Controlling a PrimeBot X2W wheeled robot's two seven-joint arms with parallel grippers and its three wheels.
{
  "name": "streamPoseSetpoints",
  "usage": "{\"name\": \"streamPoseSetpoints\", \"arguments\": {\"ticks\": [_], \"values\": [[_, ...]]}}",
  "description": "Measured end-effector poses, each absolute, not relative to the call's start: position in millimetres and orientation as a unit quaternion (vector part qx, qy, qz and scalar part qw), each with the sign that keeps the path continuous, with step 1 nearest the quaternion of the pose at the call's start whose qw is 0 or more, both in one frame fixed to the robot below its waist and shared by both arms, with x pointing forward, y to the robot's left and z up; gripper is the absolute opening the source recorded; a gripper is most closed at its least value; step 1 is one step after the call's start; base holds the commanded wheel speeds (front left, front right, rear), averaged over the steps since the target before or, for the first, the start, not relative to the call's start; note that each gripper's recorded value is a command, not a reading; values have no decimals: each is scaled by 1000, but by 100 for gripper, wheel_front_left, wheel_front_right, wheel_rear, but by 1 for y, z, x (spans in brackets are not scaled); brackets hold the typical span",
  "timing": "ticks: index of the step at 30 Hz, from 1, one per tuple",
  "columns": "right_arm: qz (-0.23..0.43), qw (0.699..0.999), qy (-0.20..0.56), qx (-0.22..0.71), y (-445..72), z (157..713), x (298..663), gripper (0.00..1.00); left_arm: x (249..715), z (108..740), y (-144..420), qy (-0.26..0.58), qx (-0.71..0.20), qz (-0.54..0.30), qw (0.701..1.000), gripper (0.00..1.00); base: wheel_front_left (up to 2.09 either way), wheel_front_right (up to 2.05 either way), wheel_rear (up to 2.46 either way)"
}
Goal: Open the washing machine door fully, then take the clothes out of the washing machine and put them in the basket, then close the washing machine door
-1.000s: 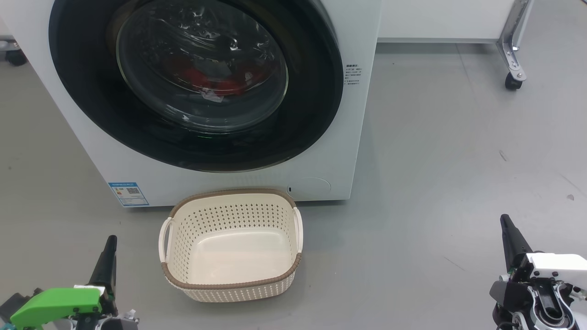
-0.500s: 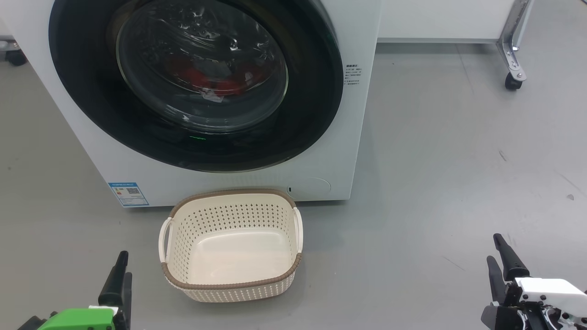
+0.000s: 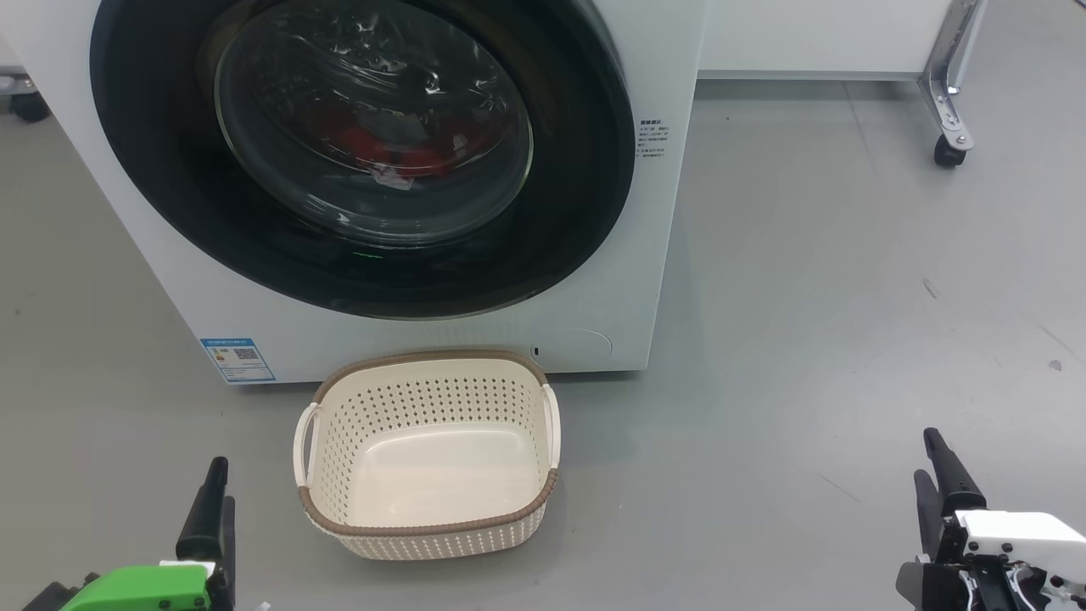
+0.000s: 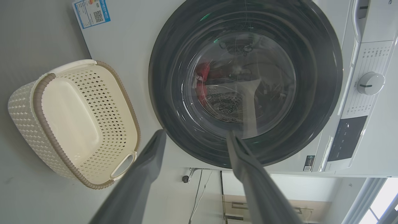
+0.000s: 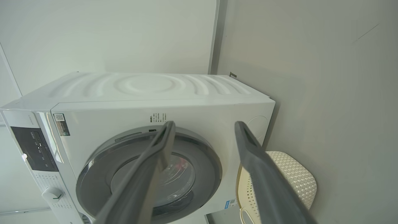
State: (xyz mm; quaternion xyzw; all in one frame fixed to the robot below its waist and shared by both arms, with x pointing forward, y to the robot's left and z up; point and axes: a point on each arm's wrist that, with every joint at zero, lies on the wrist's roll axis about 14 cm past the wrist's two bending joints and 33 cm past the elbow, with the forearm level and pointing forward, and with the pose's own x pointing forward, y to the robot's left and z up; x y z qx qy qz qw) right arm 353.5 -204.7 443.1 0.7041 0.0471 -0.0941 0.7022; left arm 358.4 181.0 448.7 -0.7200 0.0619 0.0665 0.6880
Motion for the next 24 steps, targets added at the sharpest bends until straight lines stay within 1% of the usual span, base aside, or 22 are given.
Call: {"name": "streamPoseSetpoints", "arguments": {"ticks": [4, 6, 12, 15, 24], "values": [[-94, 711, 45, 695, -206, 445, 354, 100, 360, 451, 182, 55, -718, 68, 691, 100, 0, 0, 0], [-92, 721, 44, 686, -207, 446, 356, 100, 362, 454, 183, 51, -715, 66, 695, 100, 0, 0, 0], [-84, 755, 44, 649, -209, 452, 359, 100, 366, 462, 185, 41, -688, 59, 722, 100, 0, 0, 0], [-78, 773, 43, 628, -209, 455, 361, 100, 368, 466, 186, 41, -662, 51, 747, 100, 0, 0, 0], [-50, 844, 48, 532, -210, 466, 368, 100, 374, 477, 186, 42, -566, 23, 823, 100, 0, 0, 0]]}}
